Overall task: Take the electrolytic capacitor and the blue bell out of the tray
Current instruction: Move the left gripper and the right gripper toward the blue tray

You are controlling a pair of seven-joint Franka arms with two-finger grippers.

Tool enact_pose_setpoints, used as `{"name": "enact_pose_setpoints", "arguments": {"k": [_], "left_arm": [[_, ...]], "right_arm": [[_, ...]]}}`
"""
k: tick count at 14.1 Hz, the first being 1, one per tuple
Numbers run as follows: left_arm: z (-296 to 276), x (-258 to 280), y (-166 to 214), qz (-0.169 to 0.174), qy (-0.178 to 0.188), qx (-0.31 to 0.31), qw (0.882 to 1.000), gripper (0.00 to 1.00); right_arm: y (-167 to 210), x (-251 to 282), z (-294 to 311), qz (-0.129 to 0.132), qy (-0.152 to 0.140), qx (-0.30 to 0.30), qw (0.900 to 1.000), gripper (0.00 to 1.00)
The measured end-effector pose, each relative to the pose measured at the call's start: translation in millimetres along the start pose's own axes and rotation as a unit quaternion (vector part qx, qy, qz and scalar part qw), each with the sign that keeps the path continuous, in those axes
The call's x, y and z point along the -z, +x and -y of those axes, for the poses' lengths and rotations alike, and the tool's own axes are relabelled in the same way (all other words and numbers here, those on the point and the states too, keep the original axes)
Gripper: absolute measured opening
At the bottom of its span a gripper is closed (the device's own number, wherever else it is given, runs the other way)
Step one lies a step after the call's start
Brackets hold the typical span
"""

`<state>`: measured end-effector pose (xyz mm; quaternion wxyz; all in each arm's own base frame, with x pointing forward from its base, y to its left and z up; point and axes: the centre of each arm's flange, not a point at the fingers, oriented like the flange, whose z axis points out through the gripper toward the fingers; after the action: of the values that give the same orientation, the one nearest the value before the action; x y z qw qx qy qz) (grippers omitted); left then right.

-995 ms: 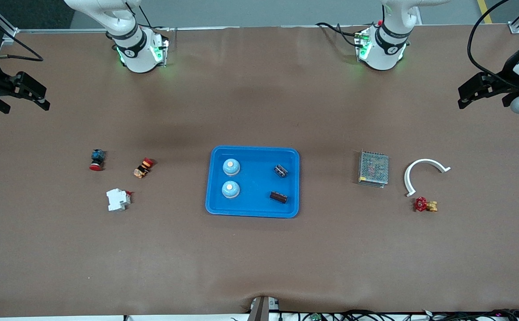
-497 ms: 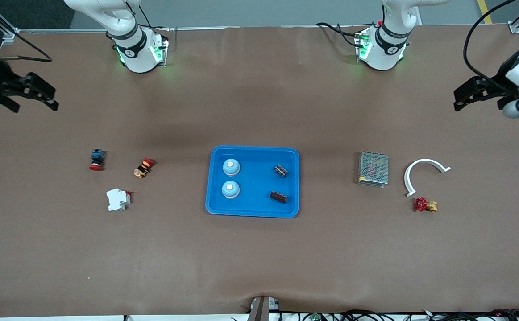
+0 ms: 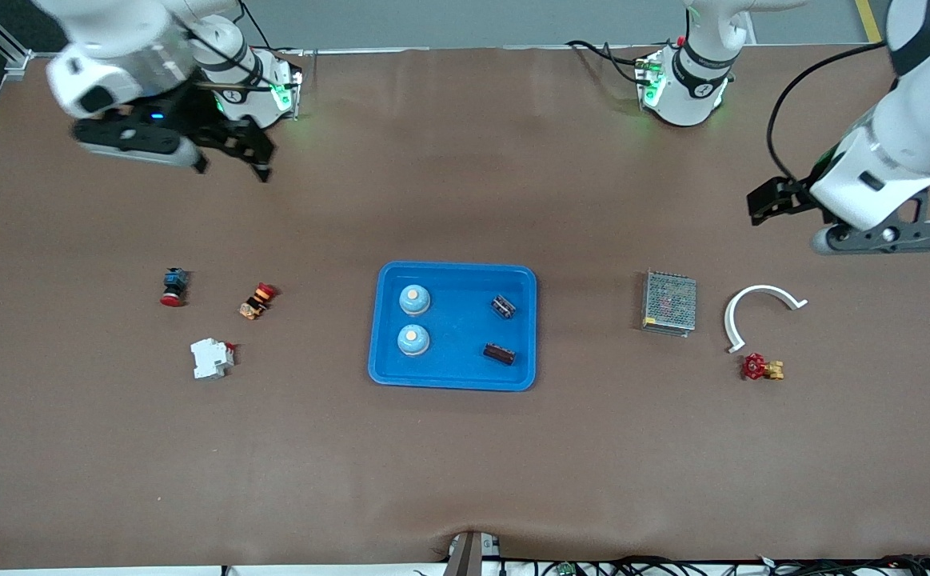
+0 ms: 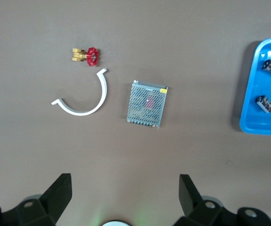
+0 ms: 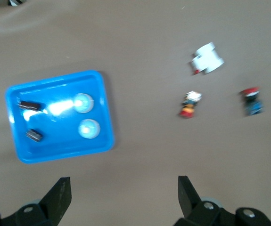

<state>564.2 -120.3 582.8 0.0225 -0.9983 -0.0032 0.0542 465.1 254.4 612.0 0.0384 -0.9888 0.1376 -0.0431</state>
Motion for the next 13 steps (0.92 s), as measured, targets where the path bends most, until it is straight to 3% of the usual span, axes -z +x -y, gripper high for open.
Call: {"name": "enact_pose_setpoints", "arguments": {"k": [3, 7, 9, 11, 13], "left_arm": [[-26.7, -30.4, 9.8, 0.013, -0.001, 0.018, 1.0, 1.0], [-64.7, -59.6, 19.0, 0.023, -0.007, 0.06, 0.998, 1.0], [-84.6, -74.0, 20.7, 0.031, -0.008, 0.079, 0.996, 1.0], [-101.3, -92.0, 24.0, 0.038, -0.008, 0.093, 0.995, 1.0], [-110.8, -111.6, 28.5, 0.039, -0.01, 0.11, 0.993, 1.0]], "right_arm": [[-27.2, -55.3, 69.2, 0.015, -0.005, -0.038, 0.999, 1.0], [-33.3, -119.9, 127.4, 0.04, -0.028, -0.019, 0.999, 1.0], [-37.2, -141.9, 149.0, 0.041, -0.026, -0.007, 0.999, 1.0], [-42.4, -151.7, 167.6, 0.024, -0.016, 0.009, 1.0, 1.0], [-40.2, -158.5, 173.9, -0.012, -0.026, 0.03, 0.999, 1.0]]}}
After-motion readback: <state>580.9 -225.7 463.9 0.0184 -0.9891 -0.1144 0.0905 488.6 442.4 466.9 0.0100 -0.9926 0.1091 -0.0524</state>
